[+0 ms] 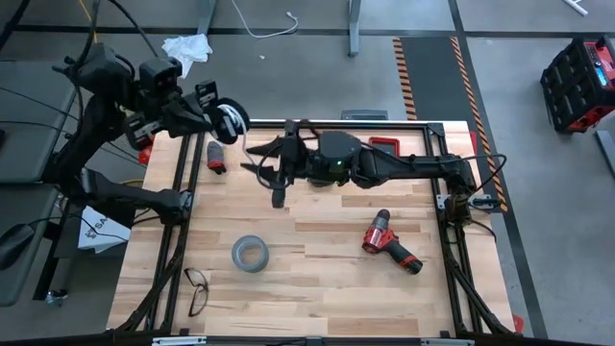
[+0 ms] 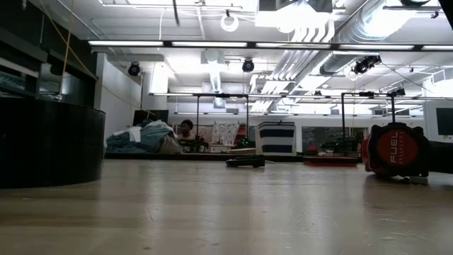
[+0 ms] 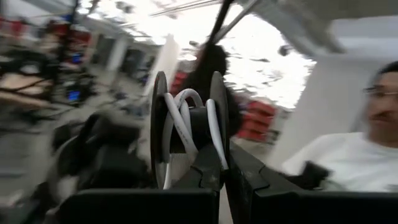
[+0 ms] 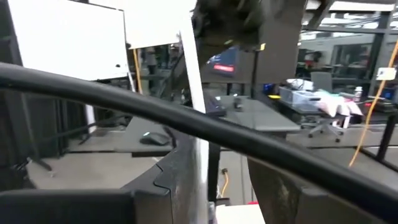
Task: Coil cords
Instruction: Coil the white wire
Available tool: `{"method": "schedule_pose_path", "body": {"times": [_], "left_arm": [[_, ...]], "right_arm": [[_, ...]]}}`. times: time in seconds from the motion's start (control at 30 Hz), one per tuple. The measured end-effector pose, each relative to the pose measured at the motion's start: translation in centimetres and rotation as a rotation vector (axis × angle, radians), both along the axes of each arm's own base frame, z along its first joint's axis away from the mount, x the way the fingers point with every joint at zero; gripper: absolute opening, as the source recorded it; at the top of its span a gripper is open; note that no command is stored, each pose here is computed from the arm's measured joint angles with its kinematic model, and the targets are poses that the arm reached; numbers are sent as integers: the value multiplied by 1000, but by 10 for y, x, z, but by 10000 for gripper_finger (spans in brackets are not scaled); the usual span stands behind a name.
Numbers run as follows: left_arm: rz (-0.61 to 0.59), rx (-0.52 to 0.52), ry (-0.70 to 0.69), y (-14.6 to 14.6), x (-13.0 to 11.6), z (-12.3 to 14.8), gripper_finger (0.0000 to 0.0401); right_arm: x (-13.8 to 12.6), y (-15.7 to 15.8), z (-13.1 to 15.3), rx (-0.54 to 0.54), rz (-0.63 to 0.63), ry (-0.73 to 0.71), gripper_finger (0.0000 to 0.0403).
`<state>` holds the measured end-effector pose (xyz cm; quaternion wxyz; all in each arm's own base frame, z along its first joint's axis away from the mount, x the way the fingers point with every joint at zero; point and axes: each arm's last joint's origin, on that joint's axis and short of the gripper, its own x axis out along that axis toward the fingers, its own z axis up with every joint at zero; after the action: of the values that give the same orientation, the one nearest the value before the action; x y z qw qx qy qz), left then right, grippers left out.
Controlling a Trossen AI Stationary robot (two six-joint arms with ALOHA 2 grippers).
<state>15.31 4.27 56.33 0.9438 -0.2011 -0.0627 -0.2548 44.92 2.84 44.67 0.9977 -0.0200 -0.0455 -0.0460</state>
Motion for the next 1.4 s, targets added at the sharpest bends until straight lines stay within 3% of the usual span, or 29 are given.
{"method": "schedule_pose_path", "body": {"times": [0.2, 0.4, 0.67, 1.2, 1.4], "left_arm": [[185, 56, 75, 1, -11, -12, 1], [271, 94, 48, -2, -21, -10, 1], [278, 98, 42, -2, -23, -10, 1], [307, 100, 16, -1, -22, -7, 1], [309, 99, 17, -1, -22, -7, 1]], "right_arm": [[-8, -14, 7, 27, -34, 15, 142], [-10, -26, -2, 81, -93, 115, 142], [-11, -38, -3, 105, -157, 128, 142], [-10, -39, -7, 134, -85, 170, 141], [-10, -39, -7, 131, -99, 165, 100]]}}
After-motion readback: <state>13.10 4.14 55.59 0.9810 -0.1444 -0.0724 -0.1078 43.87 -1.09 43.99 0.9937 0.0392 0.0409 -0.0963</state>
